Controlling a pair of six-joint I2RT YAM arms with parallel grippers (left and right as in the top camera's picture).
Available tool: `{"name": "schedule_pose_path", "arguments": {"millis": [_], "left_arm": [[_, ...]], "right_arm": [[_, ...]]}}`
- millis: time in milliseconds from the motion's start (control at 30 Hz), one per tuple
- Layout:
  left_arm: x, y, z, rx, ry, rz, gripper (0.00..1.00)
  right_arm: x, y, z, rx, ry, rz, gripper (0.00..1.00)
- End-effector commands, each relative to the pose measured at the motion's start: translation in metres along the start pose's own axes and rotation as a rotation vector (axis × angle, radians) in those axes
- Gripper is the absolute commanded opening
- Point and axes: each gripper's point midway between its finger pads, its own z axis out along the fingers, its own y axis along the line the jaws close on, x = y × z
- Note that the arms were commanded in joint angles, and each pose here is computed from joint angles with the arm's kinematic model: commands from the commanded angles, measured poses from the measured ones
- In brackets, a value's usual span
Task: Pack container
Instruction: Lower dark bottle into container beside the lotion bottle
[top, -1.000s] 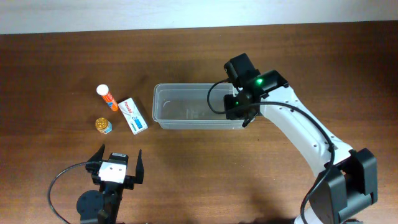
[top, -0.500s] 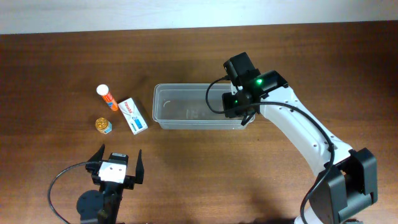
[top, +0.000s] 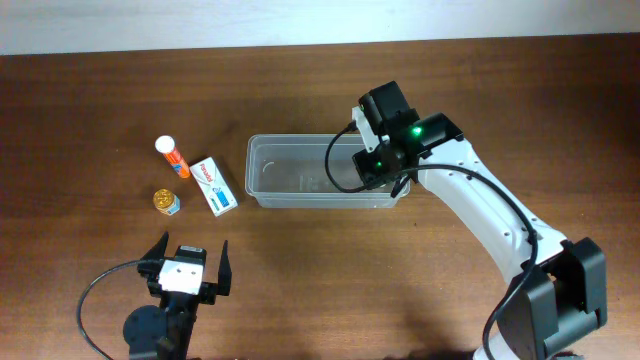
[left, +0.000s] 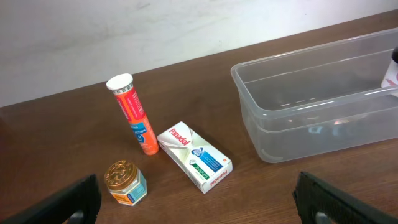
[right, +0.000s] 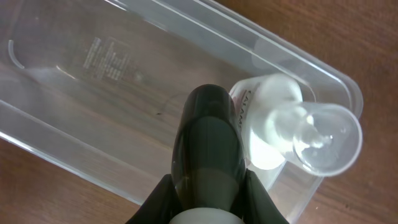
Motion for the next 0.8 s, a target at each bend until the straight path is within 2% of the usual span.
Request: {"name": "schedule_pose_path", "arguments": {"millis": [0,200,333,767], "left_arm": [[0.001,0.002,0.0,-0.009,0.0,-0.006,0.99],[0.001,0.002,0.0,-0.009,0.0,-0.006,0.99],[0.001,0.002,0.0,-0.009,-0.001,-0.006,0.99],[0.001,0.002,0.0,-0.009,0.0,-0.006,0.99]], "right_arm": [[0.001,0.005,0.008,-0.019,0.013,-0.029,0.19],[0.006,0.005,0.034,-0.017,0.066,0.078,0.19],[0.006,0.005,0.047,-0.017,0.078,0.088,0.19],[0.001,-0.006,0.05,0.048,0.053,0.197,0.19]]}}
